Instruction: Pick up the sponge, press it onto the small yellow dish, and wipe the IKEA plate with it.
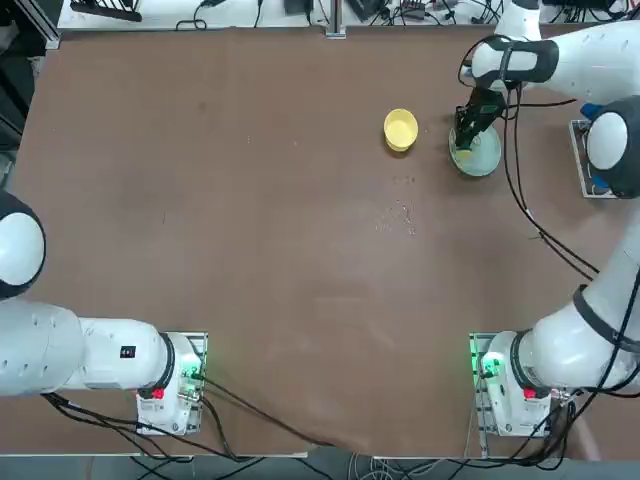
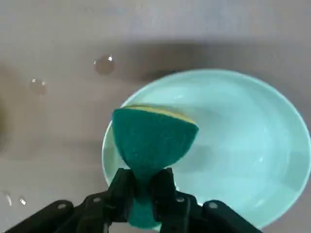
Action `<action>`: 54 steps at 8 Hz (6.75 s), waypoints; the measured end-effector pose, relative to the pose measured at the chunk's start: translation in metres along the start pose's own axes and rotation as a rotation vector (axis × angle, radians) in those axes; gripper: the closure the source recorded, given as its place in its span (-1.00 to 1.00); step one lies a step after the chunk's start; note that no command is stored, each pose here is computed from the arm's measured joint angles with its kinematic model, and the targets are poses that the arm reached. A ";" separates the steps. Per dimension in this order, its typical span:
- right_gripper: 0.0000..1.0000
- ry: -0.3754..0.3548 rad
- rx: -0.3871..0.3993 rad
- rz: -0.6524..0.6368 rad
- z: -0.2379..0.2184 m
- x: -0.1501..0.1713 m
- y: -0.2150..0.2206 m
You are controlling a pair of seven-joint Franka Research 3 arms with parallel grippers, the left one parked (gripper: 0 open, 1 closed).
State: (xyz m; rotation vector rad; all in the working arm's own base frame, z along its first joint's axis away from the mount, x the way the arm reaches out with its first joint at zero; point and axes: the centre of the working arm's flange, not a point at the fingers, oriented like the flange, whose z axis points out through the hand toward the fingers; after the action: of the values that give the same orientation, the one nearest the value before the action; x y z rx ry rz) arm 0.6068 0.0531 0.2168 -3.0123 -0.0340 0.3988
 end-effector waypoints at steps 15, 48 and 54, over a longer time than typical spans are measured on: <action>0.54 -0.075 0.050 0.048 0.016 -0.050 0.106; 0.55 -0.052 0.162 -0.020 0.025 -0.029 0.106; 0.56 0.001 0.145 -0.063 -0.001 0.005 0.104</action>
State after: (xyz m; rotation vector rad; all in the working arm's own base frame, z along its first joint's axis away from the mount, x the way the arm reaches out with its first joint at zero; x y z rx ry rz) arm 0.6126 -0.0505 0.2055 -2.8602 -0.0952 0.3762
